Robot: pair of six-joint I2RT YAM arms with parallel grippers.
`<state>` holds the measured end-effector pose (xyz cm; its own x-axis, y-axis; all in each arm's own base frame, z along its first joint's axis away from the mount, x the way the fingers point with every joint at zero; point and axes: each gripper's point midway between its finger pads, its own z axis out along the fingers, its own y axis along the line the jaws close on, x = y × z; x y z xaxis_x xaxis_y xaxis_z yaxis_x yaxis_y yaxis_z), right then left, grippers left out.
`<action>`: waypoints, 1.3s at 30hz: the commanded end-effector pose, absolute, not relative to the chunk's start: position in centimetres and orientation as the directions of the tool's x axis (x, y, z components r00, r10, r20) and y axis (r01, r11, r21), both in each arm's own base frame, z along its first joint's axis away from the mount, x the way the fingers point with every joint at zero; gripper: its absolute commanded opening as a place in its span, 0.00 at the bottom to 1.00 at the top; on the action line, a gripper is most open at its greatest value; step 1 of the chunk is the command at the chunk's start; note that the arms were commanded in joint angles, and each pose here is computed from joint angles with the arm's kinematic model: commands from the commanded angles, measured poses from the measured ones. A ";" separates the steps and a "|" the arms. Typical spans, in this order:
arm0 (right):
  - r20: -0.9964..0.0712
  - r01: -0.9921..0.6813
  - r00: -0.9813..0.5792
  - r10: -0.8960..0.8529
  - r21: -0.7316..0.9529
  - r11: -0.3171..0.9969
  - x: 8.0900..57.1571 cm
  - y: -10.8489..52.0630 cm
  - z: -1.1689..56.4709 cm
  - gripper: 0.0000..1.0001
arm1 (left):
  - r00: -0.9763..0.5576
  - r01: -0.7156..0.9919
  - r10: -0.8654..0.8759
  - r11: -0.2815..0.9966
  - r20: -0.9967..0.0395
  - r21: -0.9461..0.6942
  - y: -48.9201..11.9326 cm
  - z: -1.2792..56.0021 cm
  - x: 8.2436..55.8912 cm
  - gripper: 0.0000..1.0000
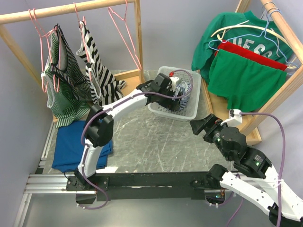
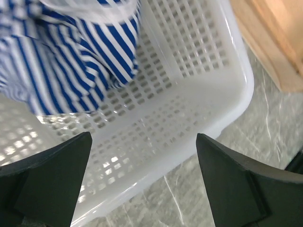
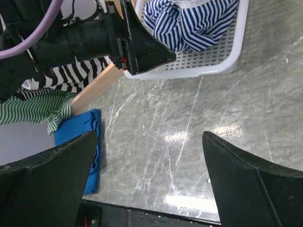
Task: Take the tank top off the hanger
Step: Place the tank top in the bin.
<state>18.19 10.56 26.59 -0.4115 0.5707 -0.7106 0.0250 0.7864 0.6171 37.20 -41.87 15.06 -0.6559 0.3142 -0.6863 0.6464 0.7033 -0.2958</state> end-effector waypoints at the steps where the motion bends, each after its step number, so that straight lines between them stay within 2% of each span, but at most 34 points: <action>1: -0.708 0.028 -0.392 0.588 0.629 0.777 18.3 10.3 26.7 1.00 | -0.653 0.688 0.344 0.642 -0.674 -0.339 -43.2 15.1 37.0 0.98; 7: -0.711 0.043 -0.380 0.591 0.625 0.780 18.1 9.7 26.7 1.00 | -0.665 0.648 0.298 0.687 -0.685 -0.330 -45.1 13.1 41.1 0.96; 8: -0.713 0.048 -0.381 0.589 0.621 0.783 18.0 9.5 26.6 1.00 | -0.696 0.622 0.294 0.702 -0.655 -0.346 -44.9 12.4 41.3 0.96; 14: -0.711 0.067 -0.362 0.603 0.626 0.777 17.7 8.6 26.7 1.00 | -0.726 0.571 0.227 0.724 -0.649 -0.386 -45.2 10.6 44.0 0.96; 20: -0.714 0.065 -0.373 0.593 0.617 0.784 17.8 9.0 26.5 1.00 | -0.663 0.509 0.123 0.798 -0.738 -0.324 -44.1 10.7 48.3 0.96; 25: -0.711 0.062 -0.392 0.583 0.612 0.788 17.9 9.5 26.4 1.00 | -0.589 0.515 0.083 0.806 -0.804 -0.294 -44.3 14.0 50.3 0.96; 29: -0.707 0.055 -0.388 0.591 0.622 0.781 18.0 9.6 26.7 1.00 | -0.557 0.575 0.076 0.754 -0.827 -0.318 -44.3 17.5 47.9 0.96; 30: -0.707 0.056 -0.386 0.593 0.624 0.779 18.0 9.6 26.6 1.00 | -0.580 0.576 0.096 0.750 -0.809 -0.324 -43.9 16.3 46.7 0.96; 31: -0.707 0.051 -0.382 0.595 0.626 0.778 18.0 9.6 26.7 1.00 | -0.558 0.596 0.079 0.731 -0.826 -0.333 -43.9 19.0 45.6 0.96; 33: -0.706 0.051 -0.371 0.604 0.634 0.772 18.1 9.5 26.9 1.00 | -0.579 0.619 0.106 0.703 -0.809 -0.350 -43.8 19.2 43.5 0.96; 39: -0.709 0.043 -0.357 0.608 0.638 0.769 18.3 9.5 27.0 1.00 | -0.524 0.692 0.172 0.657 -0.834 -0.299 -43.9 22.9 37.2 0.96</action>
